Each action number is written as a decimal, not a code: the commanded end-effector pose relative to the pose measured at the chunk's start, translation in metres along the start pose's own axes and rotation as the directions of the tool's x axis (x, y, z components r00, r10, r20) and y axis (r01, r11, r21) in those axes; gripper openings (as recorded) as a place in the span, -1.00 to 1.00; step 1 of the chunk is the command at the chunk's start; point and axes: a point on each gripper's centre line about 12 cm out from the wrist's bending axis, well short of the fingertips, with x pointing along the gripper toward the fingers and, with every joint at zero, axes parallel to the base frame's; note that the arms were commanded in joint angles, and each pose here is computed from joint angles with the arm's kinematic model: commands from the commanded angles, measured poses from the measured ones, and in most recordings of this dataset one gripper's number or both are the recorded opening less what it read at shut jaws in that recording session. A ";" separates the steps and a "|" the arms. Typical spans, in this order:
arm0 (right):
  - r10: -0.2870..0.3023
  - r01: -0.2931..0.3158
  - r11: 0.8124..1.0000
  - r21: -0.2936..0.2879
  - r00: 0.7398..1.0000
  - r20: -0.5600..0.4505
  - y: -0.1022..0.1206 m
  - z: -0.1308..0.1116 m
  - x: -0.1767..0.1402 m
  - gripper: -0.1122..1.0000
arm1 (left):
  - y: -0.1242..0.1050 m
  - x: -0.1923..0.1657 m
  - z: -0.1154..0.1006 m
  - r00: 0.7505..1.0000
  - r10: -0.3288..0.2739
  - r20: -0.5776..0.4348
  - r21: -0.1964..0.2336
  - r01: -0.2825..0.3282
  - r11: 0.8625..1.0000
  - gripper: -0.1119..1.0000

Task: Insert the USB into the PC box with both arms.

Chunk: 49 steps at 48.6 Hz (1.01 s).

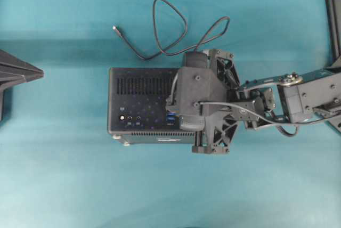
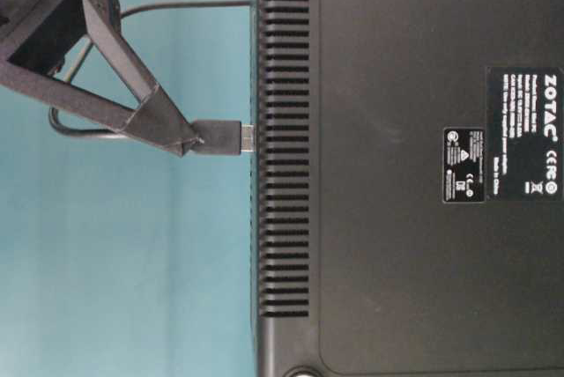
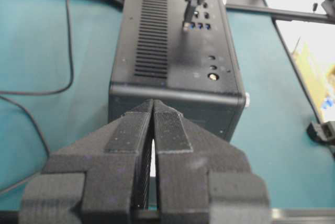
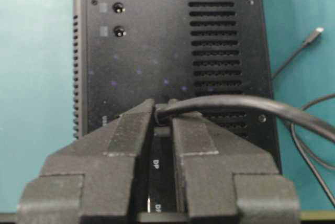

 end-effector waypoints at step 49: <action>0.015 -0.015 0.998 0.060 1.000 -0.002 -0.006 0.005 -0.005 -0.59 | 0.000 0.001 0.003 1.000 0.001 0.008 -0.002 -0.001 1.000 -0.80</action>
